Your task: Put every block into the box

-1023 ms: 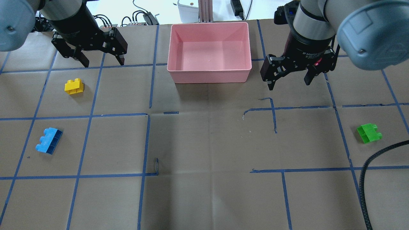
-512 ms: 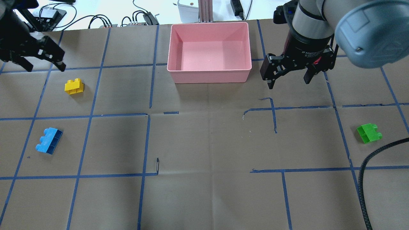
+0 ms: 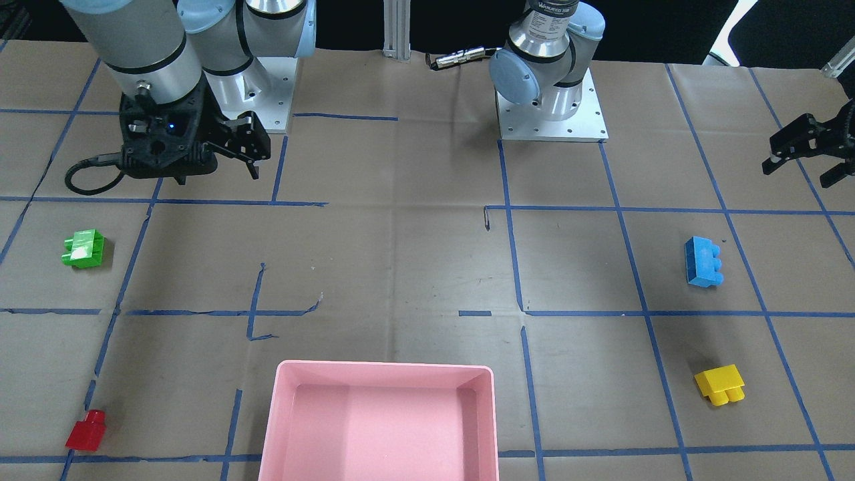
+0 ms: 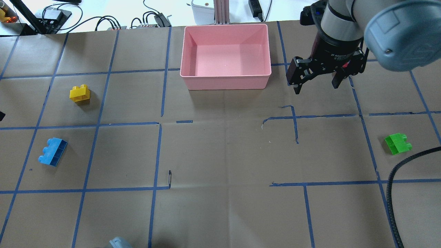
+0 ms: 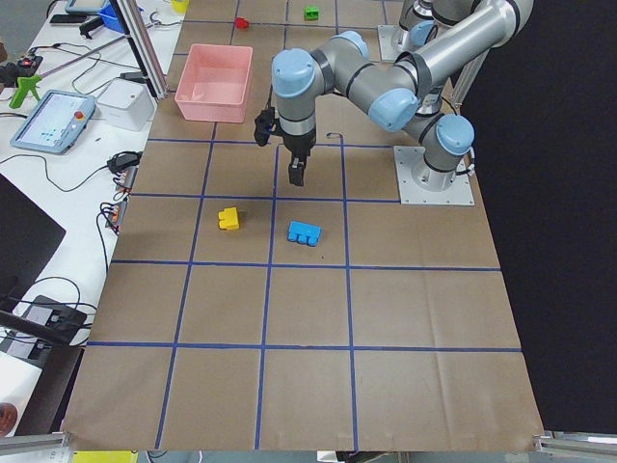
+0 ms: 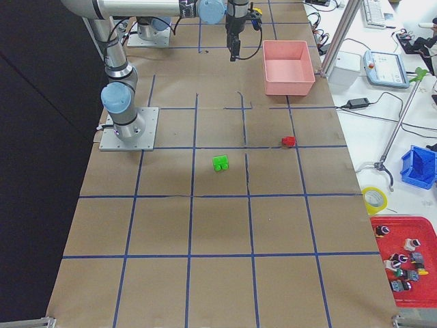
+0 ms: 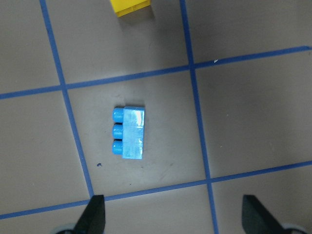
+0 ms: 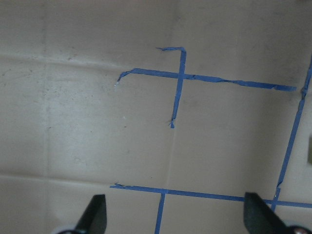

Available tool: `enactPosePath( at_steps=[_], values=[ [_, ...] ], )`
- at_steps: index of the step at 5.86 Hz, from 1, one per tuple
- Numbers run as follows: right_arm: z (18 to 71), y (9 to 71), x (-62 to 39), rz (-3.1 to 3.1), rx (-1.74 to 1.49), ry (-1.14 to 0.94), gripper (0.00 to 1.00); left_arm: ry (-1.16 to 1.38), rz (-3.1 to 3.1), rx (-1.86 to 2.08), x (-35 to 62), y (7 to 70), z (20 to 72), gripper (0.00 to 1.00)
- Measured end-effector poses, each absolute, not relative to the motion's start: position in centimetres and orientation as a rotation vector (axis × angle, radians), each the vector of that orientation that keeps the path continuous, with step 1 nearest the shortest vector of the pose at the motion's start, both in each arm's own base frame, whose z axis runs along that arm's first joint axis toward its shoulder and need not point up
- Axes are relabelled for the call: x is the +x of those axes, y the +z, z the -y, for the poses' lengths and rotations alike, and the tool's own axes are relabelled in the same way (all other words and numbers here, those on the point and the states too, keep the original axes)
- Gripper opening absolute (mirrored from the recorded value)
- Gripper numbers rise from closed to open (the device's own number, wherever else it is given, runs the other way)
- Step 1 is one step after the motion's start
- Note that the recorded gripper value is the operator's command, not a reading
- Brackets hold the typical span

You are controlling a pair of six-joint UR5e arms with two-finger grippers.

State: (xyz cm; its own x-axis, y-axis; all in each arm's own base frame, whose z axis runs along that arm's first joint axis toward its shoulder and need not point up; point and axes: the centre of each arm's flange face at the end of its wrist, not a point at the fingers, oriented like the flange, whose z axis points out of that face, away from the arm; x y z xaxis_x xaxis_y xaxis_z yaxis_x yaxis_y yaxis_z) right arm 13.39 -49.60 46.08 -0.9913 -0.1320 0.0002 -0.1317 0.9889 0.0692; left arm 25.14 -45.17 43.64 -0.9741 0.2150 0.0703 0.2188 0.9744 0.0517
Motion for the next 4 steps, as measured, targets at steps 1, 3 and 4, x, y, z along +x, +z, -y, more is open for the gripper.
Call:
enactPosePath(
  at_steps=[1, 3, 4],
  values=[
    [49.8, 45.2, 9.2, 3.138, 0.236, -0.130, 0.96, -0.080, 3.051, -0.381, 27.1, 42.3, 44.5, 0.99],
    [47.7, 42.9, 2.8, 3.127, 0.305, -0.069, 0.96, -0.052, 3.052, -0.425, 28.2, 39.6, 46.2, 0.99],
    [45.8, 41.2, -0.8, 3.119, 0.334, -0.020, 0.96, -0.035, 3.064, -0.451, 28.1, 37.2, 48.0, 0.99]
  ],
)
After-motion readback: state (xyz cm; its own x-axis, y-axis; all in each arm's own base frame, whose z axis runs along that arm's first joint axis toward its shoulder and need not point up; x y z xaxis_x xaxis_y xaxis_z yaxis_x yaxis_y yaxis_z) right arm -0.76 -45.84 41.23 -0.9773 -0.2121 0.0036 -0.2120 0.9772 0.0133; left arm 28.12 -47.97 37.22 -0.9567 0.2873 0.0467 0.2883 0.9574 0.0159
